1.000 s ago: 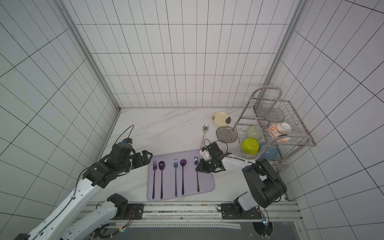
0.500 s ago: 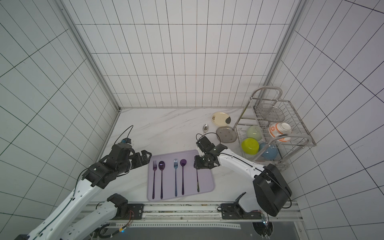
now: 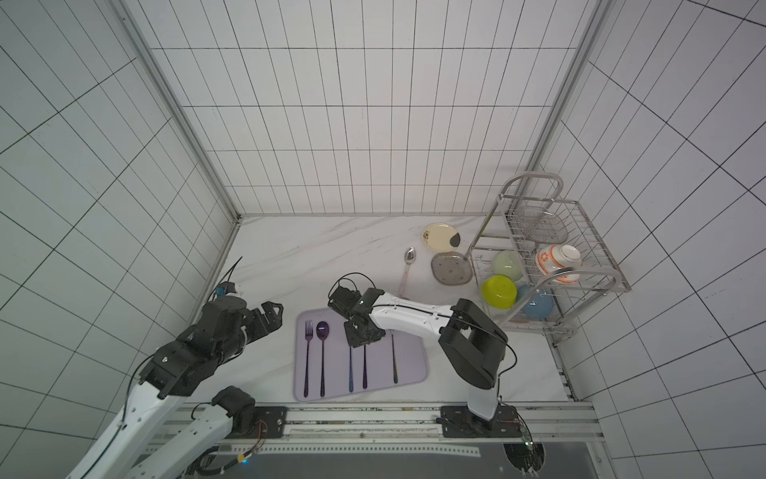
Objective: Set the spoon and fork side by side
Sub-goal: Place the fork on the tray, then pick up the spoon from the tray.
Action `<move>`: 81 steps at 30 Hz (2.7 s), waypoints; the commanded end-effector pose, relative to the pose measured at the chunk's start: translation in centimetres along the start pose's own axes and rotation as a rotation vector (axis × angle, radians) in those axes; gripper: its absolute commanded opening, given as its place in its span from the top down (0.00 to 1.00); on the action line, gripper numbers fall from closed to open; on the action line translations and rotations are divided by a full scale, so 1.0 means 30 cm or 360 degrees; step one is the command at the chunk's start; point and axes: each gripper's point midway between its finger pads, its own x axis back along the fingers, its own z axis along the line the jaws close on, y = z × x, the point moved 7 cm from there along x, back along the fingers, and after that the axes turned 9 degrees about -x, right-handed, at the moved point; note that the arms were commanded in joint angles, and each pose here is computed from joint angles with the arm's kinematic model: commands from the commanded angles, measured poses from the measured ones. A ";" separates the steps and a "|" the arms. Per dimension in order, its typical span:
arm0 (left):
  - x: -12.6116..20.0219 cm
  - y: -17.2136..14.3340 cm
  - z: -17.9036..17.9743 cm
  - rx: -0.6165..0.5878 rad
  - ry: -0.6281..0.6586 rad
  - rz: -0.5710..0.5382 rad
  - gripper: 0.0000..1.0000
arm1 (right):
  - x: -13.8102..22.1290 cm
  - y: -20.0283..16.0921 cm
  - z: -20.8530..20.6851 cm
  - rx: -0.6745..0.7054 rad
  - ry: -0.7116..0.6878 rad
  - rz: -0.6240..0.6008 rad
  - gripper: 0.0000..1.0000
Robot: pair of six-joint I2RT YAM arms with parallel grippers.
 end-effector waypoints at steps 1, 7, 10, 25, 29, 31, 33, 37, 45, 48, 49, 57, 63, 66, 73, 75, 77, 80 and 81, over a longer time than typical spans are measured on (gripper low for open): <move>0.027 0.020 -0.002 0.0013 -0.0008 -0.0046 0.02 | -0.020 -0.021 0.003 -0.0010 -0.0147 0.0030 0.65; 0.029 0.017 -0.007 0.0001 -0.0040 -0.0040 0.02 | -0.047 -0.026 0.010 -0.0043 -0.0209 0.0050 0.68; 0.028 0.017 -0.011 -0.0003 -0.0056 -0.0039 0.02 | -0.047 -0.024 0.002 -0.0059 -0.0248 0.0041 0.69; 0.020 0.017 -0.016 -0.0012 -0.0065 -0.0035 0.02 | -0.080 0.000 -0.006 -0.0070 -0.0346 0.0061 0.72; 0.019 0.017 -0.015 -0.0012 -0.0062 -0.0036 0.02 | -0.084 0.003 -0.028 -0.0112 -0.0364 0.0071 0.73; 0.017 0.017 -0.015 -0.0013 -0.0058 -0.0036 0.01 | -0.086 0.004 -0.034 -0.0123 -0.0355 0.0075 0.74; 0.016 0.017 -0.015 -0.0013 -0.0058 -0.0034 0.02 | -0.093 0.005 -0.037 -0.0127 -0.0346 0.0087 0.78; 0.015 0.017 -0.015 -0.0014 -0.0055 -0.0035 0.02 | -0.109 0.005 -0.038 -0.0136 -0.0332 0.0115 0.81; 0.018 0.018 -0.015 -0.0012 -0.0060 -0.0037 0.02 | -0.102 0.016 -0.067 -0.0198 -0.0282 0.0105 1.00; 0.019 0.019 -0.015 -0.0012 -0.0059 -0.0041 0.02 | -0.058 0.031 -0.092 -0.0235 -0.0202 0.0069 1.00; 0.019 0.019 -0.014 -0.0012 -0.0058 -0.0042 0.02 | -0.041 0.036 -0.100 -0.0254 -0.0163 0.0058 1.00; 0.020 0.018 -0.015 -0.0011 -0.0065 -0.0044 0.02 | 0.072 0.065 -0.109 -0.0302 0.0410 0.0049 1.00; 0.010 0.017 -0.057 -0.0059 -0.0227 -0.0015 0.02 | 0.125 0.064 -0.090 -0.0303 0.0765 0.0050 1.00; -0.004 -0.002 -0.142 -0.0126 -0.0570 0.0100 0.02 | 0.167 0.078 -0.106 -0.0323 0.0966 0.0031 1.00; -0.012 -0.052 -0.325 -0.0118 -0.1415 0.0429 0.02 | 0.360 0.136 -0.182 -0.0282 0.1409 -0.0061 1.00; -0.007 -0.041 -0.372 -0.0085 -0.1625 0.0501 0.03 | 0.438 0.159 -0.212 -0.0270 0.1534 -0.0110 1.00; 0.005 -0.018 -0.421 -0.0070 -0.1831 0.0559 0.06 | 0.515 0.181 -0.235 -0.0252 0.1667 -0.0153 1.00; 0.036 0.026 -0.489 -0.0093 -0.2062 0.0566 0.09 | 0.632 0.209 -0.255 -0.0202 0.1851 -0.0222 1.00; 0.051 0.043 -0.508 -0.0109 -0.2117 0.0543 0.09 | 0.665 0.217 -0.256 -0.0181 0.1899 -0.0241 1.00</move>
